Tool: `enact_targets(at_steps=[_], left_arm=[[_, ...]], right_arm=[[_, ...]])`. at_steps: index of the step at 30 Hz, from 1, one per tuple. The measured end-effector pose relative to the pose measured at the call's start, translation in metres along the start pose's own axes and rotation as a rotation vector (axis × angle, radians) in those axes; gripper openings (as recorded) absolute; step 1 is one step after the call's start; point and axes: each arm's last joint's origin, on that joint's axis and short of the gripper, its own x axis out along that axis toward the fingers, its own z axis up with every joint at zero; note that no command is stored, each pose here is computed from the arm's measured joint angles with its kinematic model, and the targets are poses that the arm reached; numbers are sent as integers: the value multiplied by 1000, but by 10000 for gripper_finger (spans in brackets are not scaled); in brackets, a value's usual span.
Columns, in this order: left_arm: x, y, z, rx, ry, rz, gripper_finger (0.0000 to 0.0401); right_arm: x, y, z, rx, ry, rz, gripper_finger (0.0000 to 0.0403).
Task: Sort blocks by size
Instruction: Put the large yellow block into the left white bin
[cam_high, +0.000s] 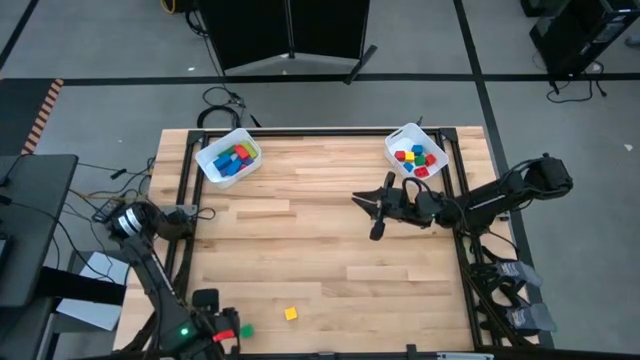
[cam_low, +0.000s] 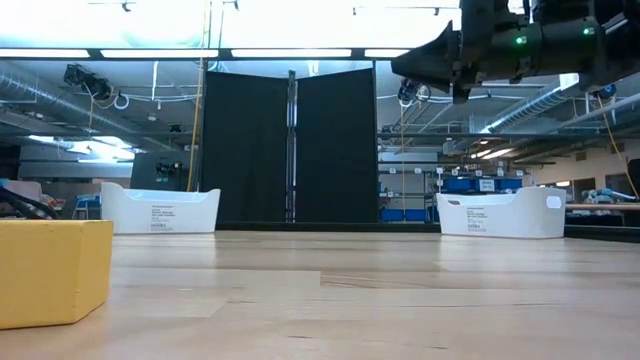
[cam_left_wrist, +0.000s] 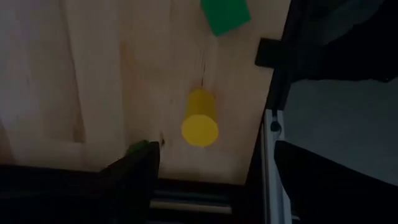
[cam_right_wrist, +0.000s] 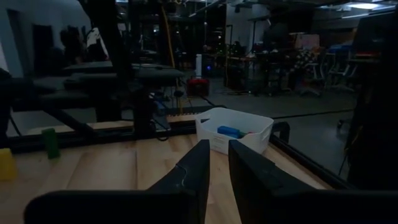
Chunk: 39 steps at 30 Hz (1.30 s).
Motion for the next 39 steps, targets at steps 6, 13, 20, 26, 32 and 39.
enact_targets(at_steps=[6, 13, 20, 26, 32, 39], left_arm=[[11, -6, -3, 15, -33, 38, 324], [23, -4, -3, -48, -21, 71, 324], [35, -9, -10, -82, -23, 30, 324], [40, -8, -14, -88, -37, 44, 323], [48, -5, -18, -83, -47, 74, 323], [54, -7, -21, -75, -61, 59, 323]], right_arm=[[-2, 5, 0, 1, 0, 21, 70], [-4, 10, 0, 2, 0, 48, 69], [-6, 15, 0, 3, 0, 68, 69], [-7, 16, 0, 3, 0, 72, 67], [-7, 16, 0, 4, -1, 72, 67], [-7, 16, 1, 6, -6, 72, 67]])
